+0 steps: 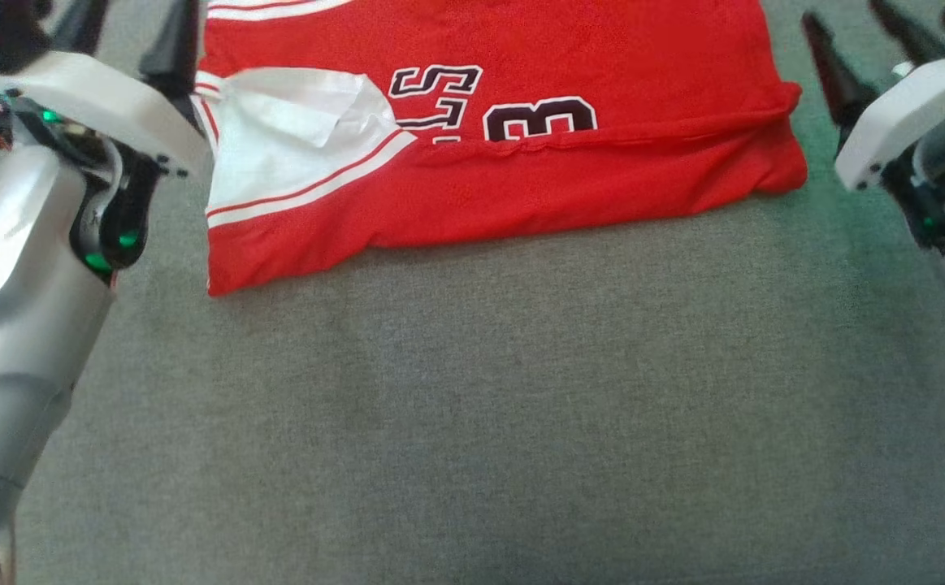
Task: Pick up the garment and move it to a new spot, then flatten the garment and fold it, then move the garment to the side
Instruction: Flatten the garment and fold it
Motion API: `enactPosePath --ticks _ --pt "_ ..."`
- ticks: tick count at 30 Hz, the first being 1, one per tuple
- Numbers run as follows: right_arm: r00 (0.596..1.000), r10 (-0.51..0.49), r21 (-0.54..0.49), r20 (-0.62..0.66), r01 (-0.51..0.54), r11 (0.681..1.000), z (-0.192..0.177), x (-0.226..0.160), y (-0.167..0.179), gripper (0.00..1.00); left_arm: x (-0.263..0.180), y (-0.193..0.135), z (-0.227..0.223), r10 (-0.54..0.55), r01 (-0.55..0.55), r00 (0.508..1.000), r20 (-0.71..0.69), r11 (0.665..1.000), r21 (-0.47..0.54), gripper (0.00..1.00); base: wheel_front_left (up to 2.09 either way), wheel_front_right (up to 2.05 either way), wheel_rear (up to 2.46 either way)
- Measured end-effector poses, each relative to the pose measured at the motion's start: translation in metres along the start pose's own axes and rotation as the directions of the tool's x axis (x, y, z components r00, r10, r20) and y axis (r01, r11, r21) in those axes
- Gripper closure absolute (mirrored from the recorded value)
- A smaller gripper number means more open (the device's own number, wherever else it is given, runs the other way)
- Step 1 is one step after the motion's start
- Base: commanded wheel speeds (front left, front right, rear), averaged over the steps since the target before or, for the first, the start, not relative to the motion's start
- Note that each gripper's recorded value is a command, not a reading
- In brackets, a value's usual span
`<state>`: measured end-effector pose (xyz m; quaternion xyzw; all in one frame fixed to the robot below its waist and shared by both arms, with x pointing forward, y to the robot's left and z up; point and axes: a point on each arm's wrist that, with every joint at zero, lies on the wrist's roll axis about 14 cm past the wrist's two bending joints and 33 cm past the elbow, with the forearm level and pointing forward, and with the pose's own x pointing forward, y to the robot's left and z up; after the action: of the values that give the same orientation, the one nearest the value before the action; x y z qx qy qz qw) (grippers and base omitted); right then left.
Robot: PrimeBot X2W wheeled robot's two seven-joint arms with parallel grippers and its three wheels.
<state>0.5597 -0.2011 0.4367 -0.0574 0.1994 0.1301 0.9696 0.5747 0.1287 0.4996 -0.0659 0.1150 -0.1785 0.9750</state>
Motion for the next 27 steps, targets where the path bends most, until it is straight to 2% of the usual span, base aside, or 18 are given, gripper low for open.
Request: enactPosePath --ticks 3,7,9,11,13,15,18,22,27 --pt "0.983 -0.036 0.045 0.180 0.028 0.999 0.037 -0.004 -0.005 0.00 -0.003 -0.001 0.034 0.018 -0.015 0.983 0.181 1.000 -0.023 0.00 0.00 0.00 0.00" --pt "0.938 -0.074 0.104 0.339 0.041 0.994 0.081 -0.017 -0.007 0.00 -0.016 -0.012 0.061 0.009 -0.003 0.951 0.308 1.000 -0.018 0.00 0.00 0.00 0.00" --pt "0.899 -0.092 0.141 0.429 0.034 0.989 0.112 -0.028 -0.007 0.00 -0.026 -0.018 0.069 0.016 -0.010 0.938 0.347 1.000 -0.019 0.00 0.00 0.00 0.00" --pt "0.841 -0.099 0.153 0.531 0.021 0.988 0.144 -0.043 -0.004 0.00 -0.040 -0.026 0.080 0.016 -0.023 0.917 0.398 1.000 0.012 0.00 0.00 0.00 0.00" --pt "0.801 -0.111 0.164 0.589 0.016 0.986 0.156 -0.058 0.002 0.00 -0.056 -0.032 0.090 0.039 -0.052 0.889 0.456 0.999 0.015 0.00 0.00 0.00 0.00" --pt "0.784 -0.133 0.156 0.606 0.047 0.987 0.149 -0.072 0.006 0.00 -0.071 -0.039 0.088 0.054 -0.062 0.876 0.479 0.998 0.001 0.00 0.00 0.00 0.00" --pt "0.782 -0.187 0.228 0.594 0.059 0.972 0.122 -0.088 0.018 0.00 -0.090 -0.050 0.062 0.069 -0.071 0.888 0.455 0.997 -0.012 0.00 0.00 0.00 0.00" --pt "0.809 -0.193 0.258 0.554 0.053 0.965 0.087 -0.102 0.046 0.00 -0.110 -0.055 0.031 0.097 -0.092 0.908 0.408 0.995 -0.031 0.00 0.00 0.00 0.00" --pt "0.849 -0.197 0.248 0.490 0.081 0.965 0.046 -0.120 0.055 0.00 -0.129 -0.054 0.003 0.145 -0.128 0.921 0.361 0.989 -0.071 0.00 0.00 0.00 0.00"
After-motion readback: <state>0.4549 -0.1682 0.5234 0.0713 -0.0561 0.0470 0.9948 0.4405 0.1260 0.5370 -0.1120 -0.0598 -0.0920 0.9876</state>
